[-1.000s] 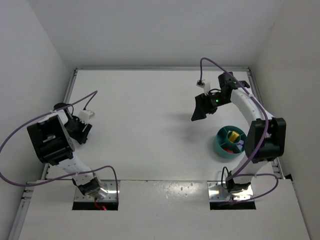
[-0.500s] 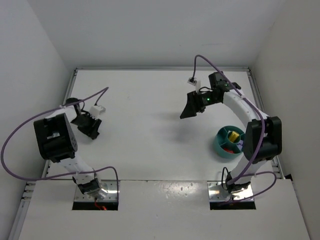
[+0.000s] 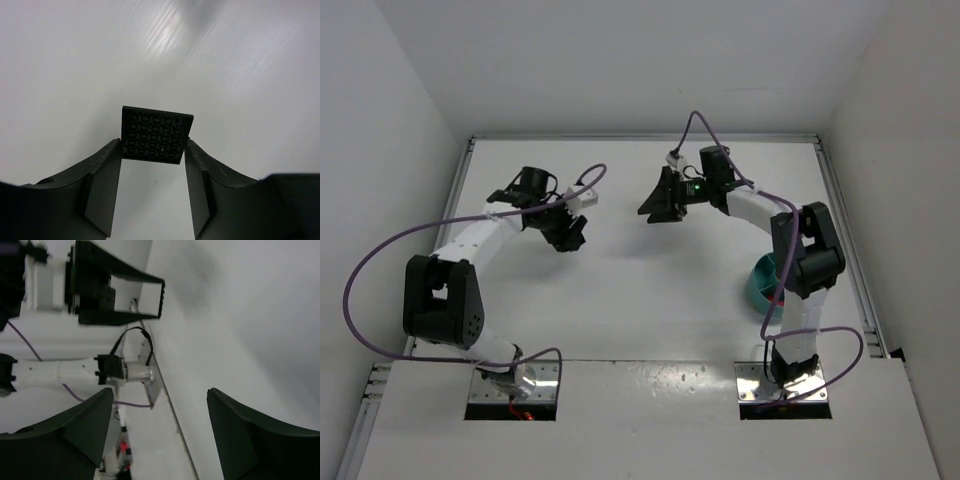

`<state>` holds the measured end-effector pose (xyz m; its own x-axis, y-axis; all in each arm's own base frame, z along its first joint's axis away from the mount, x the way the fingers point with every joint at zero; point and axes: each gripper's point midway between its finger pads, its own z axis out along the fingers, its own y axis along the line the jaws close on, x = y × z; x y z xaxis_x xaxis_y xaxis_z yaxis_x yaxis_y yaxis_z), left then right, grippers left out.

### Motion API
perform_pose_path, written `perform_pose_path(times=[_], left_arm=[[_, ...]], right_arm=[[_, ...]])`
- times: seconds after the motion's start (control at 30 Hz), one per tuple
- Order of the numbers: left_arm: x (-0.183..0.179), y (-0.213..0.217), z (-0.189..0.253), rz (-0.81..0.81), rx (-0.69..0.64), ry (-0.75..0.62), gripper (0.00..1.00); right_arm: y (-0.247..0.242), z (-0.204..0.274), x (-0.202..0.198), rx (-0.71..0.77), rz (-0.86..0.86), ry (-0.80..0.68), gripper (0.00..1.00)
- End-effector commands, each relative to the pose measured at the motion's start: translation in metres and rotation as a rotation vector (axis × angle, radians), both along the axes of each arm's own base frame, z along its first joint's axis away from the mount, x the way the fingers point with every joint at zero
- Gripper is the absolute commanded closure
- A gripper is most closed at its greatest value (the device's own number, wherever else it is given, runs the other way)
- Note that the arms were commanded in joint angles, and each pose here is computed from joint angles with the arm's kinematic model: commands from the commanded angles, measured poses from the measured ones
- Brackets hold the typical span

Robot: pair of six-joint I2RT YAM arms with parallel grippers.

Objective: Sort the legos into containers by color

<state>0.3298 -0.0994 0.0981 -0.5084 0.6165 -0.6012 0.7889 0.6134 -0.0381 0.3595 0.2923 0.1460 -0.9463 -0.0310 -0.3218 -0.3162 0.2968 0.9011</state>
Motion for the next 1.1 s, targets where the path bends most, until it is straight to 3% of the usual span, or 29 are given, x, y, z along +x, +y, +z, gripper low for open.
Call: perform_pose_path(times=[0.0, 0.23, 0.73, 0.83, 0.87, 0.97, 1.07], left_arm=[[0.002, -0.04, 0.037, -0.052, -0.088, -0.075, 0.71], [-0.017, -0.087, 0.052, -0.129, -0.148, -0.065, 0.72], [-0.02, -0.119, 0.082, -0.155, -0.206, -0.102, 0.73], [-0.022, -0.122, 0.082, -0.158, -0.21, -0.096, 0.73], [-0.022, -0.122, 0.082, -0.158, -0.21, -0.096, 0.73], [-0.023, -0.122, 0.086, -0.152, -0.216, -0.099, 0.73], [-0.024, -0.121, 0.089, -0.153, -0.219, -0.107, 0.73]], right_arm=[[0.03, 0.023, -0.005, 0.114, 0.028, 0.064, 0.27], [0.058, 0.026, -0.011, 0.145, 0.06, 0.101, 0.38], [0.079, 0.014, -0.031, 0.111, 0.1, 0.117, 0.42], [0.082, 0.01, -0.034, 0.107, 0.111, 0.117, 0.5], [0.083, 0.006, -0.033, 0.103, 0.11, 0.125, 0.58], [0.085, 0.004, -0.038, 0.094, 0.121, 0.13, 0.7], [0.082, -0.008, -0.042, 0.072, 0.117, 0.14, 0.74]])
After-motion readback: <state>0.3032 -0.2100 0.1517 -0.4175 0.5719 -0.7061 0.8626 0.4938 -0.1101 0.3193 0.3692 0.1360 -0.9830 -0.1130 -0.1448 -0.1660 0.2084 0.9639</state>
